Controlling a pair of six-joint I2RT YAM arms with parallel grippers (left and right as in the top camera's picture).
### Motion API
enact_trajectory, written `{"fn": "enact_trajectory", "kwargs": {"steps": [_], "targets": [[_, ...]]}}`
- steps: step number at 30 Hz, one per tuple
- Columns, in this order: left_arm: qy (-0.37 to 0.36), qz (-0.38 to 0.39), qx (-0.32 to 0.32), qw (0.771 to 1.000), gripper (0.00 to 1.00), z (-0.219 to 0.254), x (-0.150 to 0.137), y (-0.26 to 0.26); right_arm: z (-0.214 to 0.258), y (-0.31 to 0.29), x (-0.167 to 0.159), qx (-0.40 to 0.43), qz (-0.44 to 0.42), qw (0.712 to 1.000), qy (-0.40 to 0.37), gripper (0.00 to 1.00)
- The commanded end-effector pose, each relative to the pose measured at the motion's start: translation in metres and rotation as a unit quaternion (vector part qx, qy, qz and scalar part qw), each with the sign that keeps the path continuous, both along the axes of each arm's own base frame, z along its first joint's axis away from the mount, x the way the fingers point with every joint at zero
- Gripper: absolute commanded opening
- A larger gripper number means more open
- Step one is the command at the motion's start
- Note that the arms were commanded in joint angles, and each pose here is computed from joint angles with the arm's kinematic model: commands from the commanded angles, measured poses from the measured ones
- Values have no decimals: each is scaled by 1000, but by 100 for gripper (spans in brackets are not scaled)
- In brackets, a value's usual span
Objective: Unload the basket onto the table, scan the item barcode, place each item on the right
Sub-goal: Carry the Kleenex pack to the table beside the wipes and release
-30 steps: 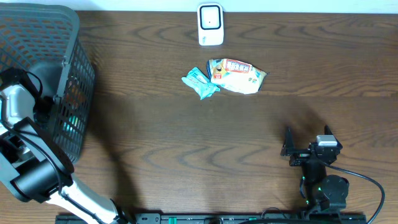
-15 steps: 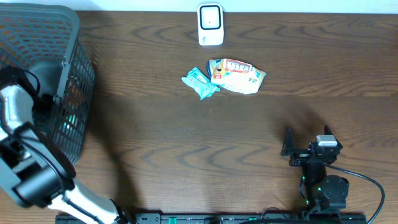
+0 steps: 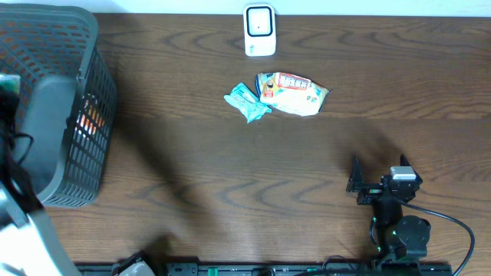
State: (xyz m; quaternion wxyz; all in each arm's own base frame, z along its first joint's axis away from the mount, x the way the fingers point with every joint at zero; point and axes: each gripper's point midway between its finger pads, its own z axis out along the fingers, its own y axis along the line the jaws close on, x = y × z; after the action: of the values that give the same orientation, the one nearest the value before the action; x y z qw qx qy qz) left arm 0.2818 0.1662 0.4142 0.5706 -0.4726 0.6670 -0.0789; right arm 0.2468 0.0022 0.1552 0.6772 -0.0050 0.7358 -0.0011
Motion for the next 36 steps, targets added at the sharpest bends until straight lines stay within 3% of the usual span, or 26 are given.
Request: {"fn": "enact_trajectory", "kwargs": {"steps": [1, 7, 8, 9, 12, 18, 25, 30, 32, 36], "targets": [[-35, -93, -8, 995, 7, 17, 14, -52, -1, -1, 0, 7, -2, 1000, 2, 99], [0, -297, 16, 955, 7, -2, 60, -166, -2, -1, 0, 7, -2, 1000, 2, 99], [14, -329, 31, 944, 7, -10, 67, -185, -1, -1, 0, 7, -2, 1000, 2, 99], [46, -389, 60, 918, 7, -31, 81, -220, -1, -1, 0, 7, -2, 1000, 2, 99], [98, -460, 94, 878, 7, -71, 100, -264, -1, -1, 0, 7, -2, 1000, 2, 99], [217, -474, 94, 848, 8, -168, 137, -299, -1, -1, 0, 7, -2, 1000, 2, 99], [317, -487, 76, 810, 9, -264, 152, -322, -1, -1, 0, 7, -2, 1000, 2, 99], [358, -477, 53, 801, 26, -307, 155, -325, -1, -1, 0, 7, -2, 1000, 2, 99], [367, -473, 46, 800, 46, -316, 155, -325, -1, -1, 0, 7, -2, 1000, 2, 99], [358, -473, 49, 803, 73, -310, 157, -324, -2, -1, 0, 7, -2, 1000, 2, 99]]}}
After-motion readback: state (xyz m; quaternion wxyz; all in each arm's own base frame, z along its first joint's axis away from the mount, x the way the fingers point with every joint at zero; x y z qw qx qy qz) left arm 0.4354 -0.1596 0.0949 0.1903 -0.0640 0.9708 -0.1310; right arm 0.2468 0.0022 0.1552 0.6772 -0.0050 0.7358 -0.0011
